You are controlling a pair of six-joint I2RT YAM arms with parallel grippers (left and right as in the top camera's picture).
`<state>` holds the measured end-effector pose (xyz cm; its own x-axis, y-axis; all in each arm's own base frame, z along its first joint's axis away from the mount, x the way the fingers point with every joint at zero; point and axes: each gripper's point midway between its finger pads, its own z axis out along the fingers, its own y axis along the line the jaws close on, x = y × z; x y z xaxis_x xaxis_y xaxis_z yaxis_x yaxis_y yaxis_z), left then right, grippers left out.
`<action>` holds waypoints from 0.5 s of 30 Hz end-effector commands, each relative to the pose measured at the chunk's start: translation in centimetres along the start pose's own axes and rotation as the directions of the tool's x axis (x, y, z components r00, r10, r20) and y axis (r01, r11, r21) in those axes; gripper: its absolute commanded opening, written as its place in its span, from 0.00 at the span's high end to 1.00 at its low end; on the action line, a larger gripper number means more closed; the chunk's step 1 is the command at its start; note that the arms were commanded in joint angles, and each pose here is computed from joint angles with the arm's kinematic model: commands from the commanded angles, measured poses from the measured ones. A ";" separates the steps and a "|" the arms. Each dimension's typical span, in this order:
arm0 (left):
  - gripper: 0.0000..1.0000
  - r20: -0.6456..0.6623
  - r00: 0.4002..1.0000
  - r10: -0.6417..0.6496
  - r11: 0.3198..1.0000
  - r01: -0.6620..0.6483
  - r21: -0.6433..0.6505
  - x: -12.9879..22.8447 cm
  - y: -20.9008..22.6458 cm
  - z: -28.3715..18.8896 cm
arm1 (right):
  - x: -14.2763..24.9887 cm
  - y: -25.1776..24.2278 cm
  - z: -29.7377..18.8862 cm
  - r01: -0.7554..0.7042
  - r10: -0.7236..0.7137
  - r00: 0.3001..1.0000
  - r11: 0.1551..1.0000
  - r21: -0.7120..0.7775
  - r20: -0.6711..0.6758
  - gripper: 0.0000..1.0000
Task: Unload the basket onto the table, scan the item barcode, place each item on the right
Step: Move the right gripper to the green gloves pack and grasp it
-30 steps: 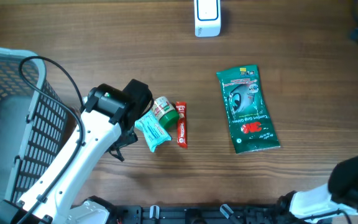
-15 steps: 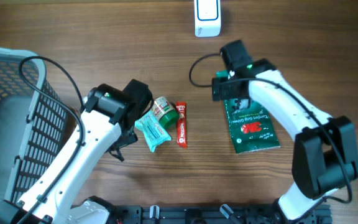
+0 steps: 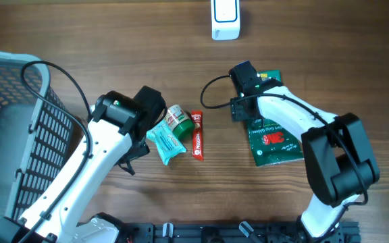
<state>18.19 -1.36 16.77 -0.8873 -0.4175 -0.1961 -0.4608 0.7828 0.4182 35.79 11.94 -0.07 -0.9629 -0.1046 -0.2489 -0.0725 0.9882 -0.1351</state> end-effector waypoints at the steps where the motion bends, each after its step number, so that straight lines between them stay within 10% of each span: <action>1: 0.00 0.015 1.000 -0.024 1.000 0.024 0.000 -0.2 0.3 -0.1 | 4.8 -0.6 3.9 0.015 -0.006 0.987 0.998 0.057 -0.162 0.45; 8: 0.00 0.015 1.000 -0.024 1.000 0.024 0.001 -0.2 0.3 -0.1 | 6.1 1.4 4.1 -0.012 -0.001 0.973 0.998 -0.057 -0.233 0.95; 15: 0.00 0.015 1.000 -0.024 1.000 0.024 0.000 -0.2 0.3 -0.1 | -0.7 6.5 -4.6 0.033 -0.081 0.991 0.925 -0.379 -0.111 0.96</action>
<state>18.21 -1.37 16.77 -0.8871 -0.4176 -0.1965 -0.4611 0.7829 0.4176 34.37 13.79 0.19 -0.9874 -0.1007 -0.1223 -0.0981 0.9948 -0.0266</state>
